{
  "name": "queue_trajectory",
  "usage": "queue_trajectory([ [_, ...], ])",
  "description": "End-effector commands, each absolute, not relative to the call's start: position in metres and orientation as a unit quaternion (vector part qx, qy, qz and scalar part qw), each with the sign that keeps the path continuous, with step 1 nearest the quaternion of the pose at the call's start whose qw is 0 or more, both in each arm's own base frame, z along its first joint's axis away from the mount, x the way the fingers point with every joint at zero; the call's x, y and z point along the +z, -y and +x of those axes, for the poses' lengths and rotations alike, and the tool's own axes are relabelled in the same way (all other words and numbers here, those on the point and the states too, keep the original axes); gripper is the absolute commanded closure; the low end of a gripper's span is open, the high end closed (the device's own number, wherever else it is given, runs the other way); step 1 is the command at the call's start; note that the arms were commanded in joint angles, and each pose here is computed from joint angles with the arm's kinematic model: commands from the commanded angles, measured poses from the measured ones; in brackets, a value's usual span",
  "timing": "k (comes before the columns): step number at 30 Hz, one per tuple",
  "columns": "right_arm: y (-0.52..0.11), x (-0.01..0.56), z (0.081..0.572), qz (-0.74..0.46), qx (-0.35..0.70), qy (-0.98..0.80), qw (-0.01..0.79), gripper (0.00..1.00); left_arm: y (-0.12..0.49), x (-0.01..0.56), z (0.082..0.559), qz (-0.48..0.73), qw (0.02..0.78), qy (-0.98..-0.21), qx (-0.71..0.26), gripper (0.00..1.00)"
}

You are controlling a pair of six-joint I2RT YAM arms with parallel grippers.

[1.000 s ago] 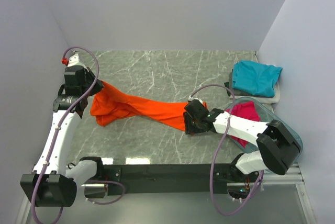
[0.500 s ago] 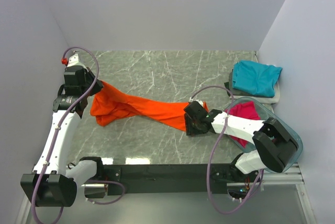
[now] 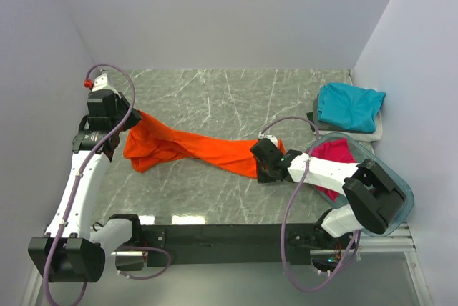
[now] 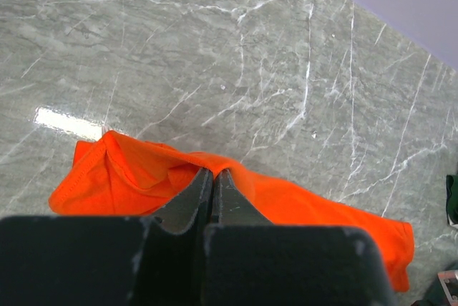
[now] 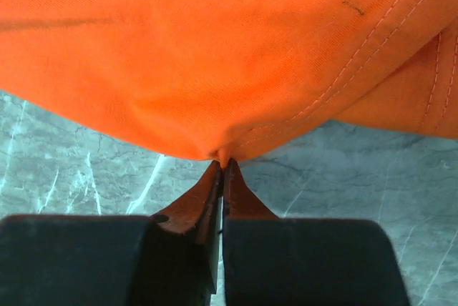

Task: Fold and stack the t-shirts
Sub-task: Flatten the tshirt out

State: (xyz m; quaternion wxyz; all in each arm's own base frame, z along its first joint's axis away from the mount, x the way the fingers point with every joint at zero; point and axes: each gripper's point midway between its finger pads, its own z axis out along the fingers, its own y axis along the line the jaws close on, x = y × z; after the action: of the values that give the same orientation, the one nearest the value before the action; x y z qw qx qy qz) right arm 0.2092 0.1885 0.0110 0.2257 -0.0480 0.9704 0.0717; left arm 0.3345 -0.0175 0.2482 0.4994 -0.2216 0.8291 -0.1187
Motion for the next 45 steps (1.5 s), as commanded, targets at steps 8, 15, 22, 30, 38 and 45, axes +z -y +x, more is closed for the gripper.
queue_trajectory([
  [8, -0.177, 0.067, 0.232, -0.058, 0.038, -0.952, 0.298, 1.00, 0.025, 0.281, 0.339, -0.191, 0.538, -0.808, -0.146, 1.00],
  [15, -0.164, 0.219, 0.282, -0.030, 0.058, -0.889, 0.453, 1.00, 0.029, 0.354, 0.340, -0.169, 0.593, -0.769, -0.165, 0.99],
  [22, -0.146, 0.338, 0.287, -0.042, 0.063, -0.834, 0.547, 1.00, 0.040, 0.427, 0.320, -0.141, 0.644, -0.724, -0.205, 0.99],
  [30, -0.134, 0.444, 0.230, -0.080, 0.175, -0.759, 0.622, 1.00, 0.064, 0.519, 0.244, -0.070, 0.694, -0.666, -0.265, 0.99],
  [38, -0.120, 0.512, 0.178, -0.111, 0.251, -0.697, 0.662, 1.00, 0.067, 0.593, 0.155, -0.039, 0.756, -0.592, -0.277, 0.99],
  [45, -0.125, 0.536, 0.165, -0.127, 0.287, -0.662, 0.680, 1.00, 0.065, 0.610, 0.136, -0.039, 0.778, -0.559, -0.284, 1.00],
])
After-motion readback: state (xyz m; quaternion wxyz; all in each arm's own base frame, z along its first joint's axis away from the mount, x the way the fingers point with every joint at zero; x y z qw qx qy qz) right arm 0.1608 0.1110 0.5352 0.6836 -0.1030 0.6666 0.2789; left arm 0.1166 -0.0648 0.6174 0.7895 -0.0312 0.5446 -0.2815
